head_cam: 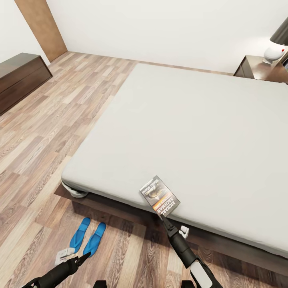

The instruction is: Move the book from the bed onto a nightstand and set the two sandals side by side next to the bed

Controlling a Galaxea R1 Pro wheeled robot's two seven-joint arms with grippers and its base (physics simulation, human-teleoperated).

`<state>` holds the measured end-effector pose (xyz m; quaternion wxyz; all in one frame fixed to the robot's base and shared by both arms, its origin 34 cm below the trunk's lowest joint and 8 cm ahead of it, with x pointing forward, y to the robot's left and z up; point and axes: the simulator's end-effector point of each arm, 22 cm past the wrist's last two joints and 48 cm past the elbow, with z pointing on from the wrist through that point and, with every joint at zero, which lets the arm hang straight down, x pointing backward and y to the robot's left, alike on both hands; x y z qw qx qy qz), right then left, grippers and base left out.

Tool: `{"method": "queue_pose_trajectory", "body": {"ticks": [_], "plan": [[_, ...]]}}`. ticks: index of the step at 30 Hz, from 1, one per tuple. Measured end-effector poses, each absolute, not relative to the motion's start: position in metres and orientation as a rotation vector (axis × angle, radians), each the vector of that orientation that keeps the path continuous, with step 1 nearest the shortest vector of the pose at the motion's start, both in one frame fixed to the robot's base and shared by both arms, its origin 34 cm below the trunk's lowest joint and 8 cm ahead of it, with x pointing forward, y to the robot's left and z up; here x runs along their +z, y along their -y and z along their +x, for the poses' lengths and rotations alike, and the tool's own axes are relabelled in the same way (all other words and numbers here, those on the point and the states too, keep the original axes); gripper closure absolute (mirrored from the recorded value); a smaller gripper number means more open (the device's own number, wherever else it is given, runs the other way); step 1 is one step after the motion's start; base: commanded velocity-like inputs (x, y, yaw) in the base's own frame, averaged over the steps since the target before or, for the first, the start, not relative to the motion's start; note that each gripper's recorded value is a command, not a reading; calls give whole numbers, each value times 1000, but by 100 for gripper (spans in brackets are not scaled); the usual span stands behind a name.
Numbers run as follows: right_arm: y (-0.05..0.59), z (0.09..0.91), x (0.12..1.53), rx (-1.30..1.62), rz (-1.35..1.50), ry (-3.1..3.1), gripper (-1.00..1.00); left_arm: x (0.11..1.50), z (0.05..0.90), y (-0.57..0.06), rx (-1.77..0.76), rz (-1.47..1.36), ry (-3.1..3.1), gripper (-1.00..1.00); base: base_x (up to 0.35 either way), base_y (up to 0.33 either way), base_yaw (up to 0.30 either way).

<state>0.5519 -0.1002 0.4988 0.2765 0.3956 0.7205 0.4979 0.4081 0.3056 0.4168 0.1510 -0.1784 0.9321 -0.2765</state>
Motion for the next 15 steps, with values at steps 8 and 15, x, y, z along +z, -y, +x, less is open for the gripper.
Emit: {"method": "queue_pose_trajectory", "body": {"ticks": [8,15], "plan": [[100,552,499,1337,1063,-1935,-100,417,408,-303,-799,-515,-2675,-100,0,0,0],[101,552,499,1336,1067,-1933,-100,416,408,-301,-803,-517,-2674,-100,0,0,0]]}}
